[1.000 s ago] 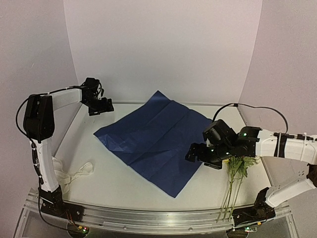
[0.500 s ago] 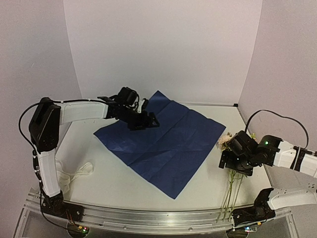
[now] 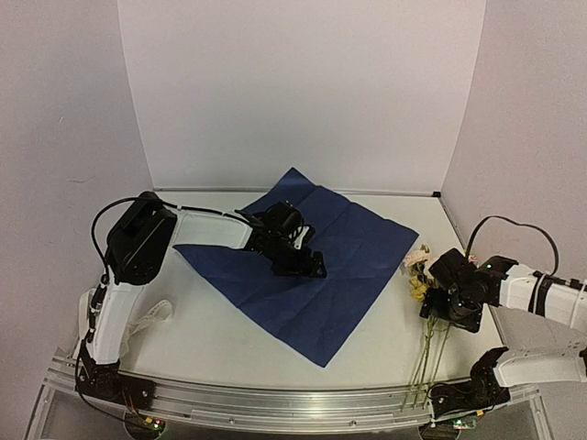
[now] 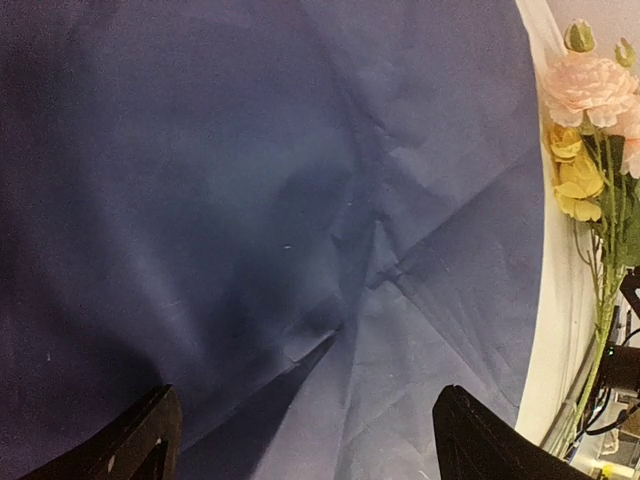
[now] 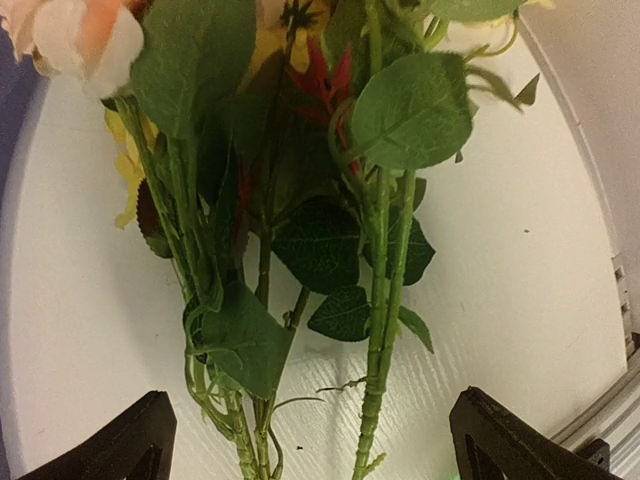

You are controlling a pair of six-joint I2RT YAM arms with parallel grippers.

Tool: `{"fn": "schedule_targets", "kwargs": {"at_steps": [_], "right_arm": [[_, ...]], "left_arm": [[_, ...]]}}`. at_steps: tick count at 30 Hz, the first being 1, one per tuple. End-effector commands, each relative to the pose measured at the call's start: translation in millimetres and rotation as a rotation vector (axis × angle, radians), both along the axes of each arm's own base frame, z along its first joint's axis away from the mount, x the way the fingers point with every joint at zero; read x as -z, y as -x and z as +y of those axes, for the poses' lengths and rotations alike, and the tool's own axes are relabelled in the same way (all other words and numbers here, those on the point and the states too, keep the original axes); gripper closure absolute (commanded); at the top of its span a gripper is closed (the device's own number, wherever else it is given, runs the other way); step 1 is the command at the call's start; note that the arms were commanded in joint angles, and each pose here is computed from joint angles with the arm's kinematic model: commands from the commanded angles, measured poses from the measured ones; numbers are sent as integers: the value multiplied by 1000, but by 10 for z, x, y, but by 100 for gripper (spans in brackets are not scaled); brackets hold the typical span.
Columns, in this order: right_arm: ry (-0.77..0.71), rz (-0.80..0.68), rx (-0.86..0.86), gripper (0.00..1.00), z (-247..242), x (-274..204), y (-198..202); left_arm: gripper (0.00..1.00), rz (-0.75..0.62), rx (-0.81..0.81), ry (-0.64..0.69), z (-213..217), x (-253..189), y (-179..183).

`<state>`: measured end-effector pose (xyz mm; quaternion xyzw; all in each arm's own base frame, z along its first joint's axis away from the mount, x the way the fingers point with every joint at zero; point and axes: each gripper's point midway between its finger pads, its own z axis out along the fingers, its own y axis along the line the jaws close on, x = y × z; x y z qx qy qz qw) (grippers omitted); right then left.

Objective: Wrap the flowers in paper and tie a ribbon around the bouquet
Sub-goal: Adjust the flattened wrapping paper at the center of the board, then pick up the fake flower from the corner of the board.

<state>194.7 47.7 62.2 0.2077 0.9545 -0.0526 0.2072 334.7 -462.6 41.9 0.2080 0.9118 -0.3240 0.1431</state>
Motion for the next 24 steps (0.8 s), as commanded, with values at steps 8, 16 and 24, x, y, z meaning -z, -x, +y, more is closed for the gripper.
{"fn": "schedule_targets", "kwargs": {"at_steps": [8,16,24], "right_arm": [[-101,89,-14,2,213,314,-56],[-121,125,0,7,268,469,-51],[-111,151,25,31,245,566,-12]], "left_arm": [[11,47,-2,-139,527,269,326],[12,83,11,-202,806,406,560],[13,123,7,-159,813,365,705]]}}
